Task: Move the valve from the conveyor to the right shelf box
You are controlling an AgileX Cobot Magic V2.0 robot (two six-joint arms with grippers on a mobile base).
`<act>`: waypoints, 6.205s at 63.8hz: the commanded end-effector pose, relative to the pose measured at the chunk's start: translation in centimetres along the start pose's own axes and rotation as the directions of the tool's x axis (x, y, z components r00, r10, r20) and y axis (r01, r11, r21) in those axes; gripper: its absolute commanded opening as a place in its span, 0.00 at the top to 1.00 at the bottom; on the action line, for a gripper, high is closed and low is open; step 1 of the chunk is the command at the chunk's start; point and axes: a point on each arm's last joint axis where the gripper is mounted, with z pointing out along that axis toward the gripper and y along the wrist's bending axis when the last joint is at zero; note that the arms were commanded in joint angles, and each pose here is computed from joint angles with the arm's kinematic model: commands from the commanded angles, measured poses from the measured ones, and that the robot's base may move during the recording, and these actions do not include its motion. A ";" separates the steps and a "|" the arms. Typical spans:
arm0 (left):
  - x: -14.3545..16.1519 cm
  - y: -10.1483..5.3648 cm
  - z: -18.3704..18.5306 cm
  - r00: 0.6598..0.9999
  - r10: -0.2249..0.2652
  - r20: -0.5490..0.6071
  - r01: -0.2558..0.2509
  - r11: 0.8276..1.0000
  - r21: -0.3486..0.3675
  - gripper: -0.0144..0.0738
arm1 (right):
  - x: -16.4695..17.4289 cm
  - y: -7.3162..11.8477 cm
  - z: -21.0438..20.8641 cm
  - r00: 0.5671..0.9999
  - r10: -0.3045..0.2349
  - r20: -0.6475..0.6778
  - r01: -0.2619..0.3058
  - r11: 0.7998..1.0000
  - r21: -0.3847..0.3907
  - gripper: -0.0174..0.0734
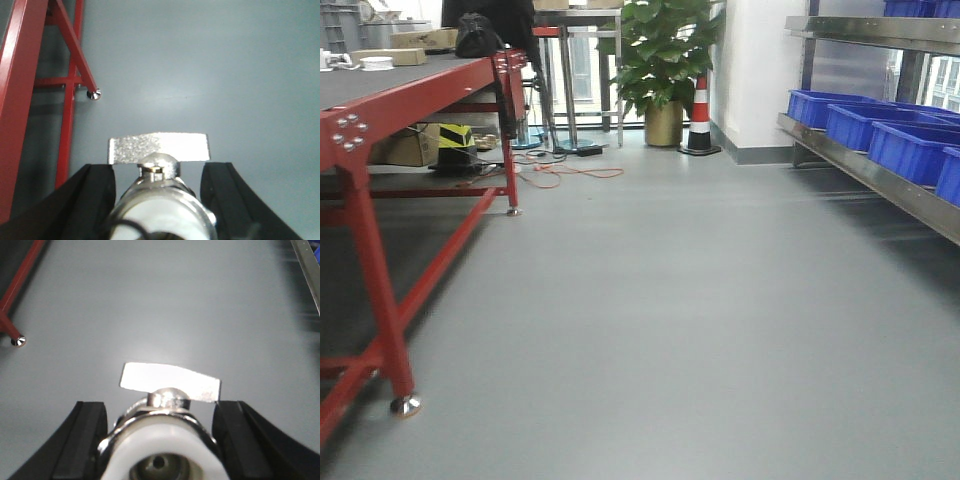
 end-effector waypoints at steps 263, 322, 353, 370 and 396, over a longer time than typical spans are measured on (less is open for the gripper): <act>-4.0 0.3 -1.6 0.898 -0.002 0.441 0.021 0.999 -0.039 0.96 | -0.9 0.0 -1.0 0.995 -0.007 0.100 0.005 1.000 0.011 0.98; -4.0 0.3 -1.6 0.898 -0.002 0.441 0.021 0.999 -0.039 0.96 | -0.9 0.0 -1.0 0.995 -0.007 0.100 0.005 1.000 0.011 0.98; -4.0 0.3 -1.6 0.898 -0.002 0.441 0.021 0.999 -0.039 0.96 | -0.9 0.0 -1.0 0.995 -0.007 0.100 0.005 1.000 0.011 0.98; -4.0 0.3 -1.6 0.898 -0.002 0.441 0.021 0.999 -0.039 0.96 | -0.9 0.0 -1.0 0.995 -0.007 0.100 0.005 1.000 0.011 0.98; -4.0 0.3 -1.6 0.898 -0.002 0.441 0.021 0.999 -0.039 0.96 | -0.9 0.0 -1.0 0.995 -0.007 0.100 0.005 1.000 0.011 0.98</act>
